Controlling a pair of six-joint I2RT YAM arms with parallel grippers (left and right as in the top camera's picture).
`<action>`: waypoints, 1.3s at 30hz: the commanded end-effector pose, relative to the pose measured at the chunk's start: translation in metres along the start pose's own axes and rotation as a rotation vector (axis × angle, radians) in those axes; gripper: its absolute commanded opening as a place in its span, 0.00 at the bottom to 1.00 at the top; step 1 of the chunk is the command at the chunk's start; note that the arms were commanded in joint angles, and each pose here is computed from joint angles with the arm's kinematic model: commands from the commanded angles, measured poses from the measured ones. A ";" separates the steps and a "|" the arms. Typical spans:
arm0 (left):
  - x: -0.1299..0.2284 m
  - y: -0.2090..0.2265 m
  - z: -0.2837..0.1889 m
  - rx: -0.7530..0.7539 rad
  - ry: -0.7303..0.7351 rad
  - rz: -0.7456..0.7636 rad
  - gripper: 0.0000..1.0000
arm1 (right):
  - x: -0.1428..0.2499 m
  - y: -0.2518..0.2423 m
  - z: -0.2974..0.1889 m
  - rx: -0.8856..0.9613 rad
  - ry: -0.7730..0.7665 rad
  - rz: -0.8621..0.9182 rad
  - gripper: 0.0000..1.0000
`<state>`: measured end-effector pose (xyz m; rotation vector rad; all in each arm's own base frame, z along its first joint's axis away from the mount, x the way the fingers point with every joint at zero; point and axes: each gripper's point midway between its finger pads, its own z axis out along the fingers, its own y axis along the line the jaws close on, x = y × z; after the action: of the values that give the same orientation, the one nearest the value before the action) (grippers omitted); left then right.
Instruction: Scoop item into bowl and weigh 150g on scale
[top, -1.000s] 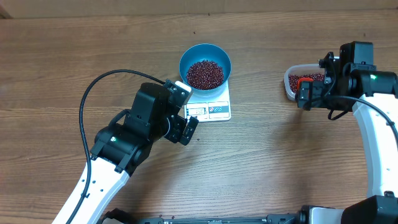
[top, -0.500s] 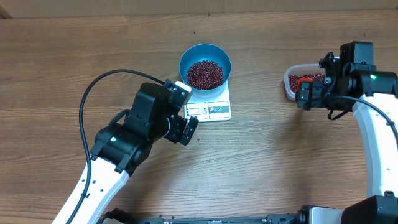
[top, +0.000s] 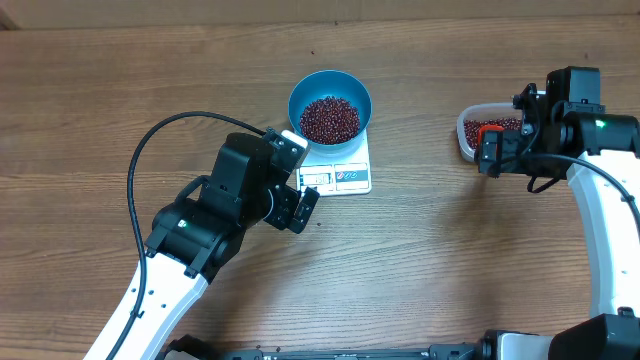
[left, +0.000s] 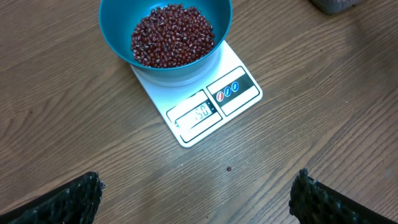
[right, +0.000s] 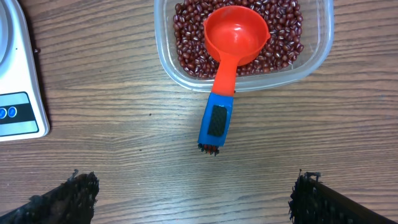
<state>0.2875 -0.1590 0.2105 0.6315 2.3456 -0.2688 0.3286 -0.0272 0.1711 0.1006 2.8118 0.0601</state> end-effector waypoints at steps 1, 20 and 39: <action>-0.008 -0.003 -0.003 0.017 -0.017 -0.006 1.00 | -0.008 0.001 -0.008 -0.004 -0.037 -0.005 1.00; -0.008 -0.003 -0.003 0.017 -0.017 -0.007 1.00 | -0.008 0.001 -0.008 -0.004 -0.037 -0.005 1.00; 0.001 0.002 -0.008 -0.011 0.012 -0.006 1.00 | -0.008 0.001 -0.008 -0.004 -0.037 -0.005 1.00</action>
<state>0.2828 -0.1564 0.2058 0.6377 2.3739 -0.2620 0.3287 -0.0272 0.1711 0.1011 2.8115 0.0601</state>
